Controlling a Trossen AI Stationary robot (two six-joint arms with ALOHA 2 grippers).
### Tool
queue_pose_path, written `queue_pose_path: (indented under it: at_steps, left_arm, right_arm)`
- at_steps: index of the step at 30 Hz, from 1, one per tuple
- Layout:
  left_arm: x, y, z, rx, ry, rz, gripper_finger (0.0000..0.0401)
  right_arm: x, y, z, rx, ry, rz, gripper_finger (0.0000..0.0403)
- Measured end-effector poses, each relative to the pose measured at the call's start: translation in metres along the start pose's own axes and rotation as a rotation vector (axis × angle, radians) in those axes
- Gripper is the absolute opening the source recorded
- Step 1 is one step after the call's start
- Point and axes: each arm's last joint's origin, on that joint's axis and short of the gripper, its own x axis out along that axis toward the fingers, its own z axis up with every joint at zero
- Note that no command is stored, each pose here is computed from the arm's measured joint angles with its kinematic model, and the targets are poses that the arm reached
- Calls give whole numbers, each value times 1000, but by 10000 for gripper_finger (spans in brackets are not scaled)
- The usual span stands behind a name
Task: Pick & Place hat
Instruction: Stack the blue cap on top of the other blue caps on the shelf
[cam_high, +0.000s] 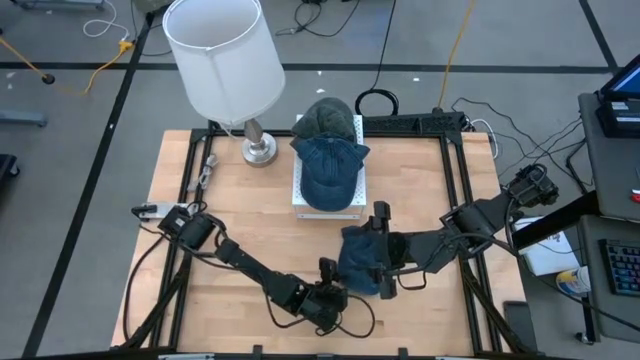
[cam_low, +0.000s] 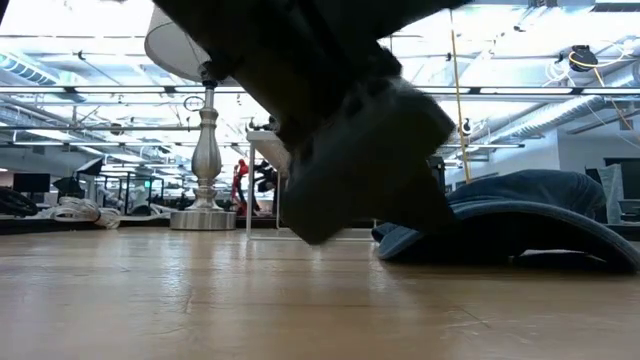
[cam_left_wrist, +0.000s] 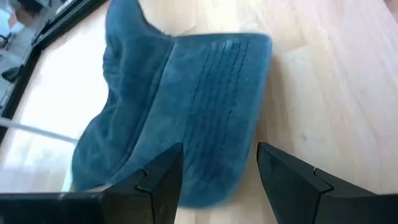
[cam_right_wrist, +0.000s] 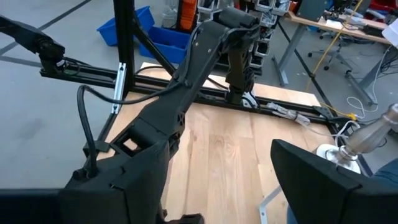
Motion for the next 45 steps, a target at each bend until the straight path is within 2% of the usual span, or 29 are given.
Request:
queue_pose_path:
  at_steps: [4,9,13,22,27,32,35,39,45]
  left_arm:
    - [10,-9,-8,25,5,13,209]
    - [8,-21,-10,91,-29,160,209]
    - [10,-18,-9,59,-37,226,209]
    - [24,-3,-11,-49,-21,205,209]
    - [30,0,-12,-67,-12,123,209]
    - [32,-1,-14,-79,-14,191,209]
    - [35,3,-14,-124,-19,219,206]
    - [36,4,-14,-133,-18,224,162]
    - [35,1,-15,-116,-15,197,37]
  right_arm:
    - [0,0,0,-16,-3,-1,274]
    - [0,0,0,-23,-3,-1,274]
    - [0,0,0,-23,-3,-1,274]
    - [0,0,0,-40,-5,0,274]
    - [0,0,1,-55,-10,0,274]
    - [0,0,2,-65,-16,0,274]
    - [0,0,2,-64,-17,1,274]
    - [0,0,2,-64,-17,1,274]
    - [-1,1,2,-62,-18,5,274]
